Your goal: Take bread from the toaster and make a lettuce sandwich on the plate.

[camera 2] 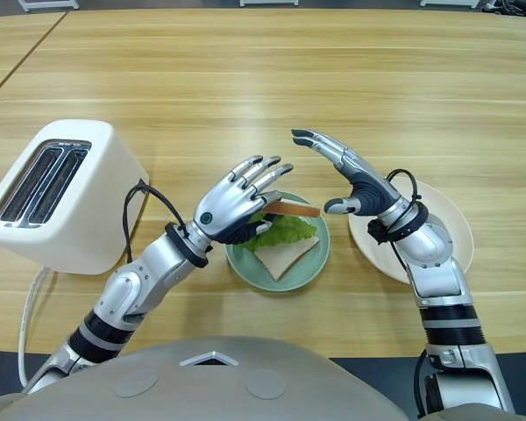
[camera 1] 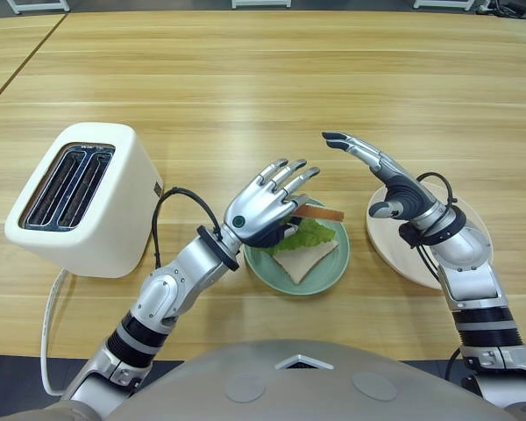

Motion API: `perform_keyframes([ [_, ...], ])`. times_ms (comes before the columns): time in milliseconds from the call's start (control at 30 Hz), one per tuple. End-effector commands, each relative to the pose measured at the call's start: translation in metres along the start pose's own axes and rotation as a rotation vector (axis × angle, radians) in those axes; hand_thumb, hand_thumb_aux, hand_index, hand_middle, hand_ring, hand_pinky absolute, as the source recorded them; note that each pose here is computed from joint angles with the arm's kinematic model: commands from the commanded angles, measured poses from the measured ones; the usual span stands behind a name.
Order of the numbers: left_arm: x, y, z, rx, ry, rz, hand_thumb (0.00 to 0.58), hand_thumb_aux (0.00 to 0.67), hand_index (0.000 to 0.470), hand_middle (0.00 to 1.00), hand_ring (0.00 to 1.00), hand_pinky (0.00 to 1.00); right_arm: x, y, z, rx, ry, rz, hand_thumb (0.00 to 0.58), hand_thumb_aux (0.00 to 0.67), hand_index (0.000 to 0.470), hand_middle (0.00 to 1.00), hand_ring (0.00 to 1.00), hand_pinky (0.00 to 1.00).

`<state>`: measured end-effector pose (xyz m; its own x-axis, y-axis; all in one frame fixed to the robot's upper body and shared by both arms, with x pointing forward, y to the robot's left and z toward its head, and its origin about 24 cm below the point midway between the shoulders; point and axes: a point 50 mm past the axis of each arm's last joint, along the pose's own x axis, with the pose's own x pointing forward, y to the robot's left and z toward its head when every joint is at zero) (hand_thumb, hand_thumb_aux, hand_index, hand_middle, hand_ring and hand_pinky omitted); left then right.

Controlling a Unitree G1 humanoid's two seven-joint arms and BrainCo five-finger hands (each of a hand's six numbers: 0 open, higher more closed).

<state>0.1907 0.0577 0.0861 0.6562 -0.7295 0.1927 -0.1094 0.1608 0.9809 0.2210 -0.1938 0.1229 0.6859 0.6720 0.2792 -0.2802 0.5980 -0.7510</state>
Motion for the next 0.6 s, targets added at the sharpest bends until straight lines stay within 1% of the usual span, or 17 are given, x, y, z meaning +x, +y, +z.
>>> perform_keyframes([
  [33,-0.012,-0.015,0.003,-0.018,0.04,-0.096,0.58,0.67,0.47,0.0,0.0,0.0,0.003,0.003,0.0,-0.017,-0.008,0.015,0.0,0.0,0.0,0.0,0.0,0.0],
  [133,-0.02,-0.027,0.003,-0.03,0.064,-0.138,0.58,0.67,0.47,0.0,0.0,0.0,0.003,0.005,0.001,-0.025,-0.01,0.026,0.0,0.0,0.0,0.0,0.0,0.0],
  [367,-0.03,-0.038,0.005,-0.064,0.088,-0.178,0.58,0.67,0.47,0.0,0.0,0.0,0.003,0.008,0.003,-0.027,-0.015,0.04,0.0,0.0,0.0,0.0,0.0,0.0],
  [400,-0.031,-0.04,0.006,-0.076,0.092,-0.186,0.535,0.483,0.339,0.0,0.0,0.0,0.003,0.008,0.003,-0.026,-0.017,0.041,0.0,0.0,0.0,0.0,0.0,0.0],
  [433,-0.033,-0.042,0.007,-0.098,0.098,-0.196,0.443,0.344,0.241,0.0,0.0,0.0,0.003,0.008,0.003,-0.026,-0.018,0.042,0.0,0.0,0.0,0.0,0.0,0.0],
  [467,-0.033,-0.045,0.008,-0.112,0.103,-0.208,0.248,0.163,0.114,0.0,0.0,0.0,0.003,0.008,0.003,-0.025,-0.018,0.042,0.0,0.0,0.0,0.0,0.0,0.0],
  [500,-0.034,-0.048,0.008,-0.136,0.112,-0.219,0.075,0.045,0.031,0.0,0.0,0.0,0.004,0.008,0.003,-0.025,-0.019,0.044,0.0,0.0,0.0,0.0,0.0,0.0],
  [533,-0.034,-0.05,0.008,-0.151,0.12,-0.226,0.0,0.0,0.0,0.0,0.0,0.0,0.003,0.009,0.003,-0.023,-0.02,0.045,0.0,0.0,0.0,0.0,0.0,0.0],
  [600,-0.032,-0.05,0.007,-0.17,0.129,-0.223,0.0,0.0,0.0,0.0,0.0,0.0,0.004,0.01,0.004,-0.022,-0.02,0.05,0.0,0.0,0.0,0.0,0.0,0.0],
])
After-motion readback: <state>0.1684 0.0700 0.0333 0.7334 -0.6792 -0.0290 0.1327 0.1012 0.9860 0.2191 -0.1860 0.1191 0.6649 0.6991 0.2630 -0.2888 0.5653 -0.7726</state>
